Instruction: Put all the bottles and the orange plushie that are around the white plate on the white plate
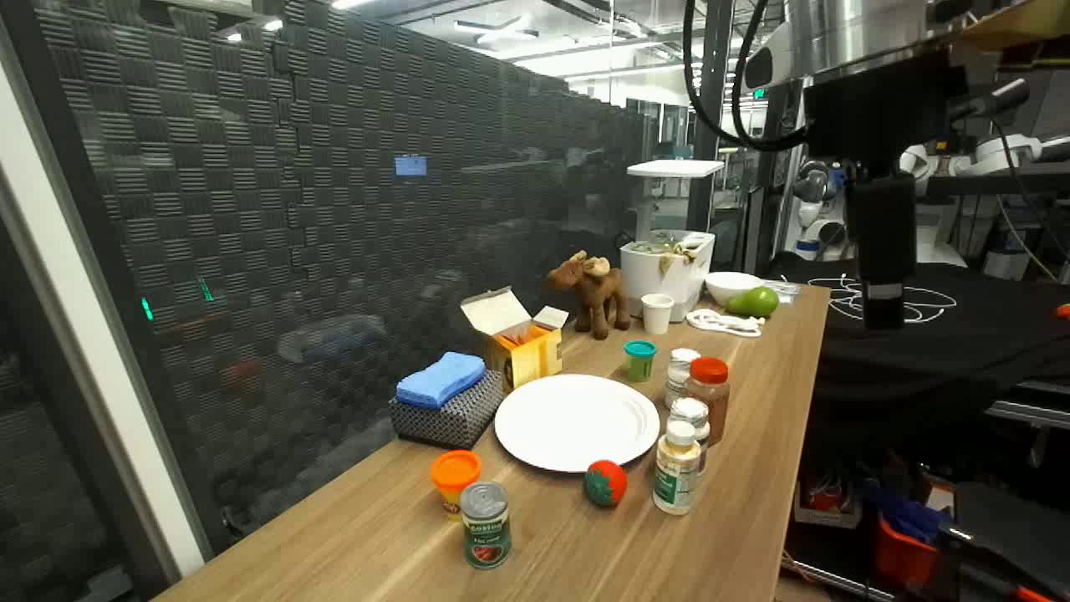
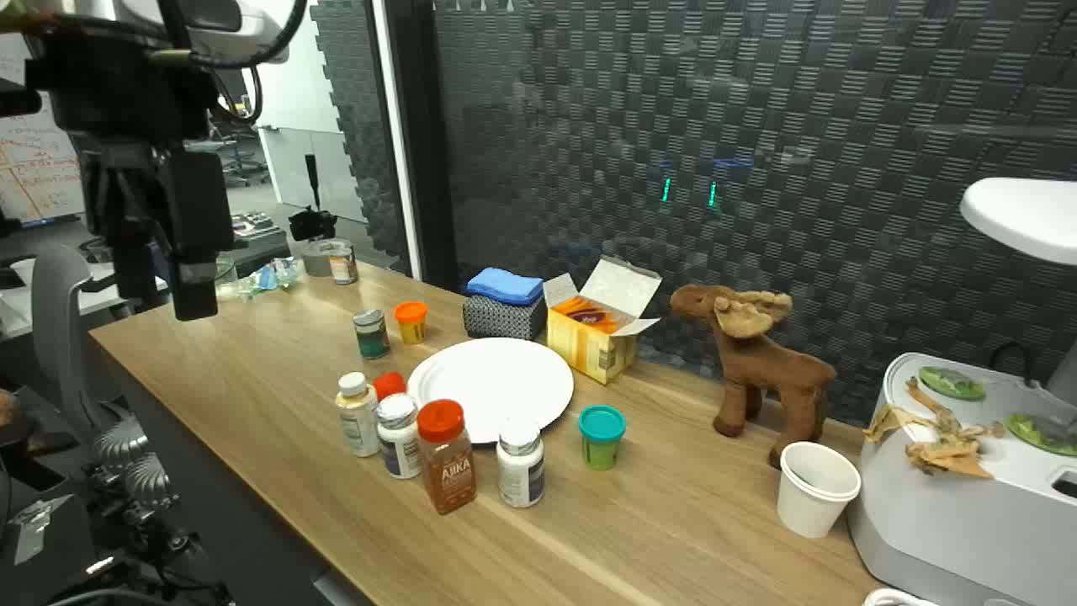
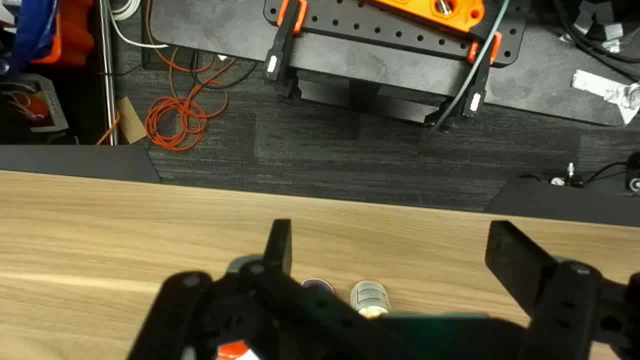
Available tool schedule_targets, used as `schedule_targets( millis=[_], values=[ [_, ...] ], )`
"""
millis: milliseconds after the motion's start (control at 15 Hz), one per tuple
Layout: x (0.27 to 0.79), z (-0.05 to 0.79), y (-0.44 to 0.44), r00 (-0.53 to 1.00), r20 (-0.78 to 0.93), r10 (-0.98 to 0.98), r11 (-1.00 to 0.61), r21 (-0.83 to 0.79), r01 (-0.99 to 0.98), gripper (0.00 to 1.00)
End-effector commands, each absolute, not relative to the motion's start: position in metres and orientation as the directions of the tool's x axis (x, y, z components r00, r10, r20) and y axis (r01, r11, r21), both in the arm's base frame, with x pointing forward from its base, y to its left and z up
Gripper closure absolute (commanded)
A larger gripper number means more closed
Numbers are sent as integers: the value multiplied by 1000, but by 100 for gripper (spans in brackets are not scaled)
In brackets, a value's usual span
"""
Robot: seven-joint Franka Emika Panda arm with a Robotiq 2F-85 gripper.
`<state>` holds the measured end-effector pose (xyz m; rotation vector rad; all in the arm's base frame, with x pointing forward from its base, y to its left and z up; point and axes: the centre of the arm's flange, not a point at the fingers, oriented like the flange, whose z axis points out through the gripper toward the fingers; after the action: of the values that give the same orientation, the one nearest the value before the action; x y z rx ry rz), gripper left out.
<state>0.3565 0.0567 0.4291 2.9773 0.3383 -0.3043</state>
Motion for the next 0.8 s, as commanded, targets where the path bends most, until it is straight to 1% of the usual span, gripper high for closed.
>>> schedule_targets(
  millis=[0,733],
  values=[
    [357,431,57,955,-209,208,-967,106,234,0],
    [358,435,57,957,-200,209,-967,106,233,0]
  ],
)
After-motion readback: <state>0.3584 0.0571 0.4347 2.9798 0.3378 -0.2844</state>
